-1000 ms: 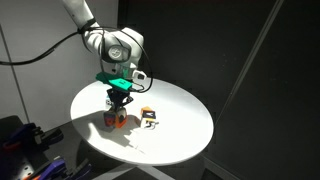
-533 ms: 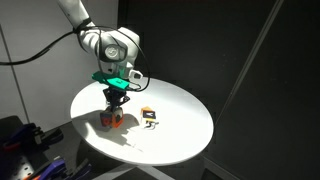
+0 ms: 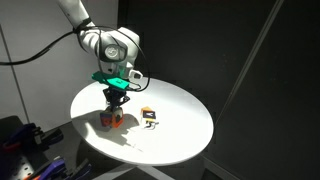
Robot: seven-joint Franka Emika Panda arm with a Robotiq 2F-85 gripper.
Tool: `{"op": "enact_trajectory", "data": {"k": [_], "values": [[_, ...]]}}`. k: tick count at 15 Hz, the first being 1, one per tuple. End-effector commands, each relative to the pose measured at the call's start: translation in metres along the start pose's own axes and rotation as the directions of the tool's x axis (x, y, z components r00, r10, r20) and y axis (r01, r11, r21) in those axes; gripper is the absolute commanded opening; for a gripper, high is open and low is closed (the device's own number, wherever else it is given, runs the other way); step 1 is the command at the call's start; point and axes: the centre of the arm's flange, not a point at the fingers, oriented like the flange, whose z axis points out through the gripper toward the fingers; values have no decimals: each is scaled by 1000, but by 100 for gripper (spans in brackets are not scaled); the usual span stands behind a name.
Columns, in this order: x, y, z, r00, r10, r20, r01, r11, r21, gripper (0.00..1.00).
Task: Move the soft orange block to the left
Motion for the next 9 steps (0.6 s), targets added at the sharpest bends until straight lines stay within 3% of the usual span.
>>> {"op": "enact_trajectory", "data": {"k": [1,9], "values": [[0,0,-1,1000,-2,-1,2,1000,3,1],[13,-11,-18,999,-40,-30,40,999,8,1]]}}
